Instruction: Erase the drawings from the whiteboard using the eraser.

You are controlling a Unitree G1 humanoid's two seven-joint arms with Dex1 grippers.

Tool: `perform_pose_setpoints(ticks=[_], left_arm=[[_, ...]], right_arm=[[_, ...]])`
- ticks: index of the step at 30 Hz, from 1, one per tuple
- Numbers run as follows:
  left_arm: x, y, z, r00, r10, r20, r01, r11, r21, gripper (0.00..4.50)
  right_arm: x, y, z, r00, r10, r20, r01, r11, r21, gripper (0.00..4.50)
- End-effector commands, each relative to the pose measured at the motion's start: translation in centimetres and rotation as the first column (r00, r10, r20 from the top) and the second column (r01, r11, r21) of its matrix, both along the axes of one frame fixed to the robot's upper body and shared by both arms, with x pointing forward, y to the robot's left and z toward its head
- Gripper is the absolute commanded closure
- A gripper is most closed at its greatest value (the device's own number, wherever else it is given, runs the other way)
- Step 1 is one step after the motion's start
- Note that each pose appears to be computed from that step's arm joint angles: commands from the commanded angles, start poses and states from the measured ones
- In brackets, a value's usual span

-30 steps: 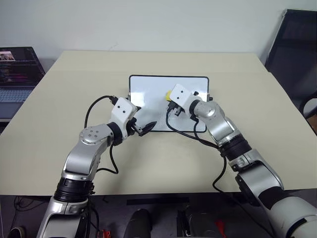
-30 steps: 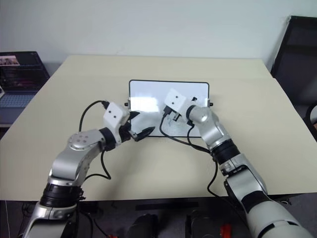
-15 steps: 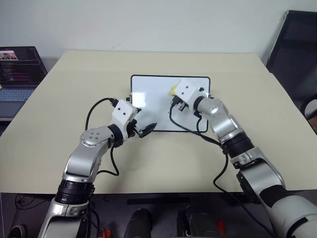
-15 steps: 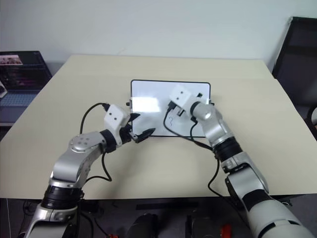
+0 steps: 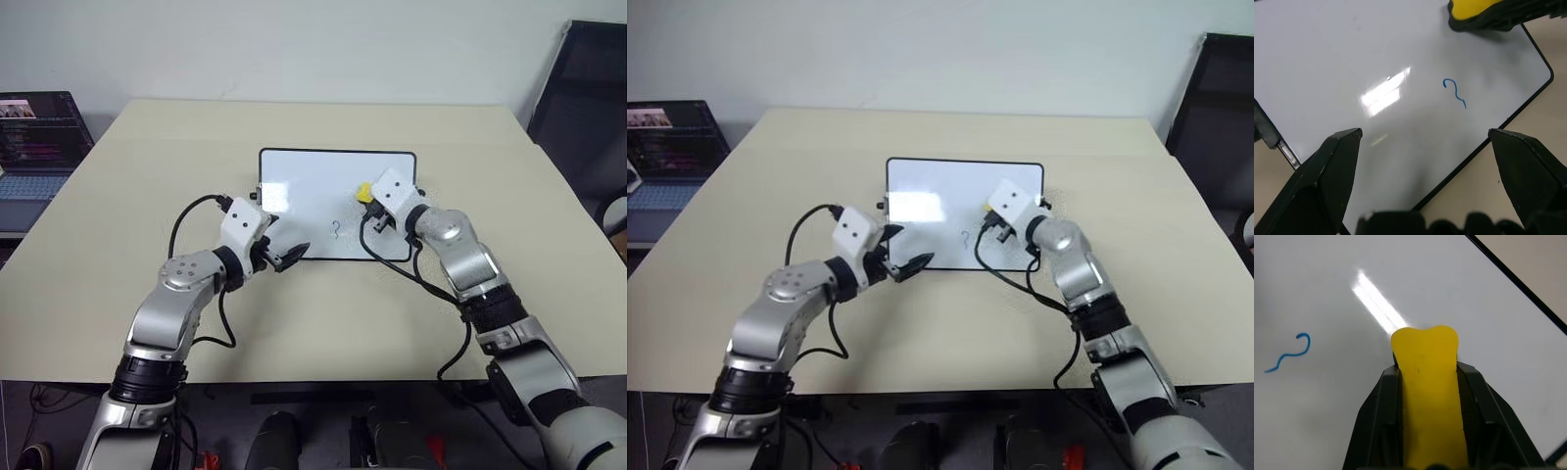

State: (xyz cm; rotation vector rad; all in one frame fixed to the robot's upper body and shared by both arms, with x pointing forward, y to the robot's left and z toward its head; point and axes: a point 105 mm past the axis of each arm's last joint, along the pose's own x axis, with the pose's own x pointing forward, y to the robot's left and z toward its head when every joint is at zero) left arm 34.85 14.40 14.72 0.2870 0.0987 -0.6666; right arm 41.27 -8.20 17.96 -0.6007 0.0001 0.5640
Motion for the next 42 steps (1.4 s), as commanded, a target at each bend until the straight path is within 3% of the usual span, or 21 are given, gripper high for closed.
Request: perform_pose_setpoints(ticks=[1,5,10,19,22,26,34,42], left_arm=[[-0.1,0.8,1.8,0.998,0.020,0.061,-0.019,1.000,-0.024,0.00],[-0.5,1.7,2.0,0.998,0.029,0.055,-0.025,0.997,-0.068,0.00],[-1.6,3.2,0.8,0.999,0.038,0.028,-0.035,0.995,-0.091,0.00],[-2.7,3.8,0.1,0.998,-0.020,0.055,0.020,1.000,0.002,0.00],[-2.7,4.3,-0.1,0.998,-0.021,0.053,0.020,1.000,0.016,0.00],[-2.6,4.7,-0.1,0.998,-0.023,0.053,0.022,1.000,0.017,0.00],[-2.1,4.6,-1.2,0.997,-0.072,0.042,0.068,0.995,0.073,0.00],[-2.2,3.8,-1.0,0.993,-0.102,0.054,0.097,0.992,0.077,0.00]], right_arm=[[-2.1,0.3,4.3,0.997,0.062,0.051,-0.070,0.983,0.172,3.40],[-5.5,0.6,4.6,0.982,0.189,-0.011,-0.177,0.938,0.299,3.40],[-10.6,0.6,0.9,0.932,0.333,-0.145,-0.264,0.895,0.359,3.40],[-12.0,-1.4,-4.7,0.950,0.224,-0.219,-0.167,0.954,0.250,3.40],[-12.2,-0.9,-5.2,0.950,0.235,-0.208,-0.184,0.954,0.237,3.40],[-11.7,-0.1,-4.1,0.956,0.249,-0.156,-0.207,0.947,0.244,3.40],[-5.6,4.6,-2.0,0.978,0.208,-0.004,-0.208,0.978,0.036,3.40],[-2.5,5.5,-1.7,0.985,0.167,0.046,-0.164,0.985,-0.056,3.40]])
